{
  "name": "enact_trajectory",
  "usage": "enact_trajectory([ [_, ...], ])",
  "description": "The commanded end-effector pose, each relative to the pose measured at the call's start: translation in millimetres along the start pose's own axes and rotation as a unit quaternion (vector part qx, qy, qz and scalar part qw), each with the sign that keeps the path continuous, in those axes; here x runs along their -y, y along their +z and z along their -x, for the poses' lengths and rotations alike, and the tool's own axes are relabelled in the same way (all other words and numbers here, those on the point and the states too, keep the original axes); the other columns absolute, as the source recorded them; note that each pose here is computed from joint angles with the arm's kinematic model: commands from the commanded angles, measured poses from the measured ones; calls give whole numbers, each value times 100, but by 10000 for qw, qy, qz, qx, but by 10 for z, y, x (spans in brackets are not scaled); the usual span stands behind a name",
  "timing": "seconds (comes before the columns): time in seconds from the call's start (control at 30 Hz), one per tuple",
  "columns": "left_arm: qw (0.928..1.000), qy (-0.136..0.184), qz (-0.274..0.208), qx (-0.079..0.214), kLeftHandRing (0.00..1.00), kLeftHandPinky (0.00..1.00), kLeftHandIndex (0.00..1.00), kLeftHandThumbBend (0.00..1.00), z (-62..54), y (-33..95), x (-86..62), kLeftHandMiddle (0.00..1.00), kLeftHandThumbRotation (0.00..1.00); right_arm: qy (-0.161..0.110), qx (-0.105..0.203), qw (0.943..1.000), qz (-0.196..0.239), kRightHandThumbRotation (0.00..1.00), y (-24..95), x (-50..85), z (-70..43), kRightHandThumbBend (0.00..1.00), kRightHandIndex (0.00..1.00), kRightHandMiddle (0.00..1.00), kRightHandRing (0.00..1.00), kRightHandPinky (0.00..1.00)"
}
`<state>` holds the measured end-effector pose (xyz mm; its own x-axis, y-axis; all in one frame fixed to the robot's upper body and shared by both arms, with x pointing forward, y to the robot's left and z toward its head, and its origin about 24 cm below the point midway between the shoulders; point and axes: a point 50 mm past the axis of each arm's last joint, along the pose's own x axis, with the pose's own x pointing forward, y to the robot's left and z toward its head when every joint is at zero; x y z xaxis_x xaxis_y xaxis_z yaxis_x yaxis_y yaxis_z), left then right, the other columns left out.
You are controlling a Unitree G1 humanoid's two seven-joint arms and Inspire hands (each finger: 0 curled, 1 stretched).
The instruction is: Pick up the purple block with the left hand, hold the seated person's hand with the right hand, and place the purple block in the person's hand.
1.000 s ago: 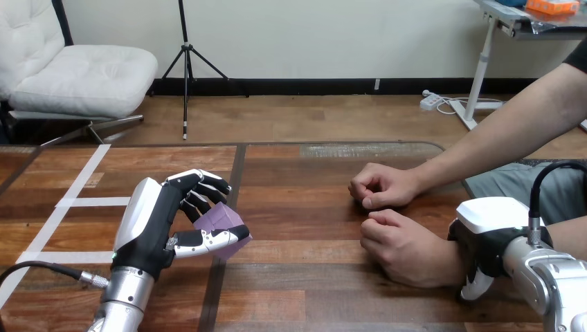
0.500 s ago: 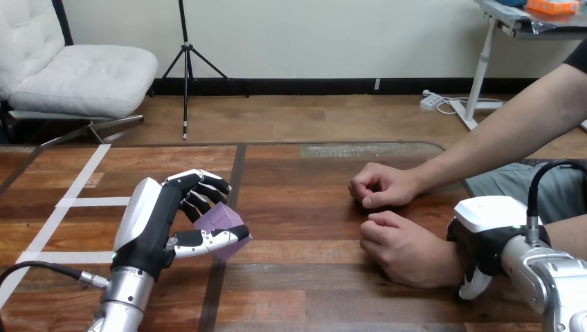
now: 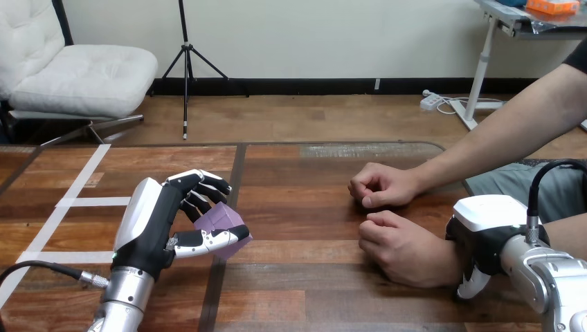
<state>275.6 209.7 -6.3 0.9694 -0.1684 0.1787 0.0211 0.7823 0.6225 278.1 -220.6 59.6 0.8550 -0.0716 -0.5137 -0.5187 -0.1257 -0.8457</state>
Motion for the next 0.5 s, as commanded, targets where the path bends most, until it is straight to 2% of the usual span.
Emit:
enact_trajectory([
  [0.0,9987,233,-83,445,46,40,57,64,-173,135,-148,54,13,-126,-119,9998,-76,0,-83,55,10,74,64,53,45,34],
  [0.47,9987,221,-59,450,46,40,57,64,-179,139,-145,54,13,-303,-52,9993,-223,0,-98,78,34,72,61,58,52,43],
])
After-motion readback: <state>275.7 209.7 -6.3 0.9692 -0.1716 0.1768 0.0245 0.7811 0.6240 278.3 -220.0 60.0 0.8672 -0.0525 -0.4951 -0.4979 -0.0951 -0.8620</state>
